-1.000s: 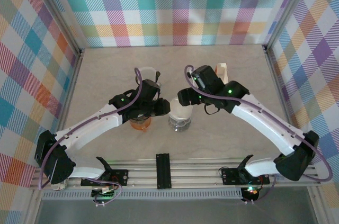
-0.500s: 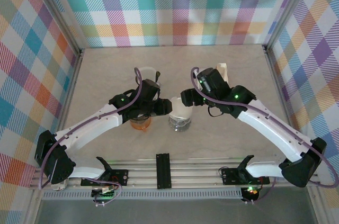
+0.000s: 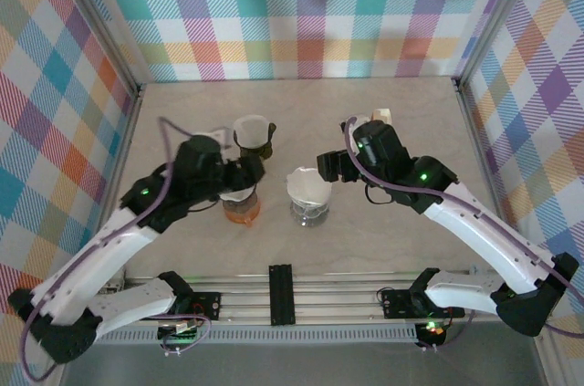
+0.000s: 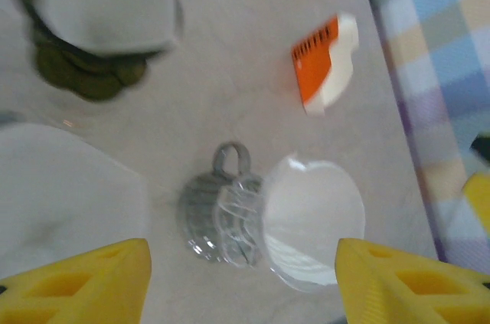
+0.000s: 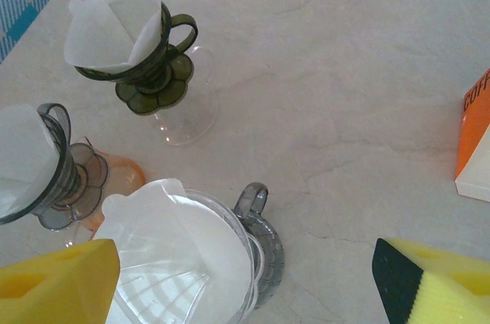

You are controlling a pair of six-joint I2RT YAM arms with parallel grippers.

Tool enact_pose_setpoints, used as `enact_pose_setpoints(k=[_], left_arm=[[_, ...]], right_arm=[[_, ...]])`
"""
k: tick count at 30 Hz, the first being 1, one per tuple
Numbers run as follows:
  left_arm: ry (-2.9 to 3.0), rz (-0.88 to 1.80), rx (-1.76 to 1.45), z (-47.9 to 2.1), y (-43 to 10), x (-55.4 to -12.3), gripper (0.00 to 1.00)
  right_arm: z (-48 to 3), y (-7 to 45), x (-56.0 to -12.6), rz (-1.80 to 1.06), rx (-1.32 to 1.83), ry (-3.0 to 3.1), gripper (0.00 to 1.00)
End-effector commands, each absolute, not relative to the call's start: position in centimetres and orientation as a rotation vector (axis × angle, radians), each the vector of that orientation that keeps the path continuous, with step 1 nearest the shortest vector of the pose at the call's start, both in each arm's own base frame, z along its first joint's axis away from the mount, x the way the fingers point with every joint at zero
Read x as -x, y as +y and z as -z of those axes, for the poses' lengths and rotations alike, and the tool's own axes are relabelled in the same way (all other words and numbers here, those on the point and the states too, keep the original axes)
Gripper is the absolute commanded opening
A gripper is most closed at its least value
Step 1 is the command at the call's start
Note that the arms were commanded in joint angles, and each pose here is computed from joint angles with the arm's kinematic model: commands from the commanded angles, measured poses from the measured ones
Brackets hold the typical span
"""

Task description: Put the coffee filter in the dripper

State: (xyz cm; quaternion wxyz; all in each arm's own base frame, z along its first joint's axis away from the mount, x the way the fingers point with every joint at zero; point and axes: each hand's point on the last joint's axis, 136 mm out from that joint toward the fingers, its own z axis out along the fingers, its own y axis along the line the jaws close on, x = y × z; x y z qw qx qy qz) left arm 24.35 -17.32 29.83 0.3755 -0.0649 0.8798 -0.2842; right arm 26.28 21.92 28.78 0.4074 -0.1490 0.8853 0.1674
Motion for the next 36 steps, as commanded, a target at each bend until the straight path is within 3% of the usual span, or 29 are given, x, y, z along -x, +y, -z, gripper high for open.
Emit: enact_pose_setpoints(k=[1, 5, 11, 15, 23, 36], left_arm=[[2.235, 0.573, 0.347, -29.3, -11.6, -23.6, 0.65], [2.210, 0.493, 0.535, -27.4, -6.9, -23.4, 0.56], [2.271, 0.622, 0.854, -19.9, -4.3, -25.1, 0.18], [2.301, 0.635, 0.933, -15.6, -4.2, -25.8, 0.00], [2.357, 0.701, 1.076, -8.2, -5.0, -26.4, 0.00], [2.327, 0.814, 1.061, -6.2, -6.3, -28.6, 0.00]], right_arm=[[-29.4, 21.9, -26.5, -0.444, 0.351, 2.196, 0.87], [-29.9, 22.0, -26.4, -0.462, 0.350, 2.177, 0.87], [-30.5, 21.8, -26.0, -0.486, 0.349, 2.152, 0.87], [-30.6, 21.6, -25.7, -0.492, 0.352, 2.143, 0.87], [-30.8, 21.2, -25.6, -0.476, 0.362, 2.129, 0.87], [-30.2, 21.1, -25.5, -0.466, 0.370, 2.140, 0.87]])
